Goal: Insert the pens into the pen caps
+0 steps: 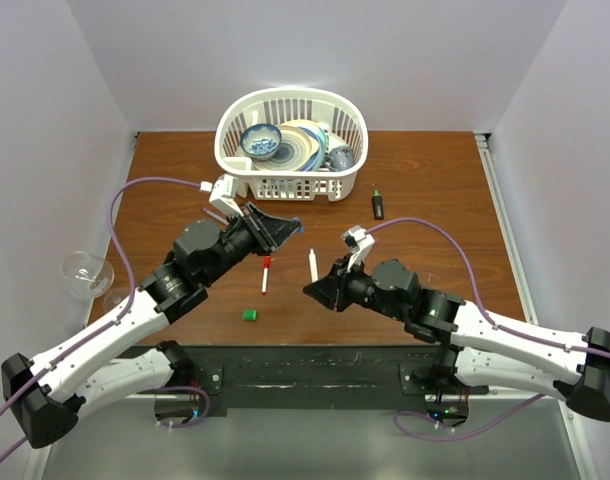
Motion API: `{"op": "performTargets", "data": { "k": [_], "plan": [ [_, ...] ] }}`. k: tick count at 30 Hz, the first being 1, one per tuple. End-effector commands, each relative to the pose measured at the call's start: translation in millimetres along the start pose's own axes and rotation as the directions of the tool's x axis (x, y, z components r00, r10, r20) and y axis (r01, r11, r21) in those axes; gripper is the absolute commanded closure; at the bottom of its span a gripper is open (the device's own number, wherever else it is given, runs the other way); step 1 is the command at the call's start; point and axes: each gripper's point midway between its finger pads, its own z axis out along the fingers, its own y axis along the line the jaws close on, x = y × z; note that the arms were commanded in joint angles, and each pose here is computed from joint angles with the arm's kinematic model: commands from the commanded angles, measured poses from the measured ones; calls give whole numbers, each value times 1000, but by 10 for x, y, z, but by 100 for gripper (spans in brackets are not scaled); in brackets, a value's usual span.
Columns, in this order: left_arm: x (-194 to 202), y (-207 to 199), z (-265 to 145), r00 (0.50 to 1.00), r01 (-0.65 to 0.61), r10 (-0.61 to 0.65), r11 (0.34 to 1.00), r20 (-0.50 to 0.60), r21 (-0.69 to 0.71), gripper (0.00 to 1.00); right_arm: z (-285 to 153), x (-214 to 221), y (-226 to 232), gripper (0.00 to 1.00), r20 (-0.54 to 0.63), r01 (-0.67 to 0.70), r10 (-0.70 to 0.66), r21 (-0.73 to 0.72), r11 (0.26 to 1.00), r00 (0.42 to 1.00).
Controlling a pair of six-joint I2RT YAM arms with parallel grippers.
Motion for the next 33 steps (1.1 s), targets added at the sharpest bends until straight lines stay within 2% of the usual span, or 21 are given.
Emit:
{"op": "performTargets", "data": {
  "k": [1, 5, 16, 33],
  "plan": [
    [-45, -234, -47, 998, -66, 64, 990, 14, 124, 100, -5, -292, 331, 100, 72, -2, 11, -114, 993, 997],
    [24, -317, -84, 996, -83, 86, 978, -7, 191, 100, 15, -276, 364, 100, 57, -6, 14, -129, 992, 998],
    [87, -278, -110, 986, -154, 163, 968, -25, 200, 100, -78, -335, 382, 100, 82, -11, 22, -138, 990, 996],
    [349, -365, -168, 981, -112, 156, 940, -112, 321, 100, -95, -389, 403, 100, 98, -11, 25, -141, 990, 995]
  ]
}}
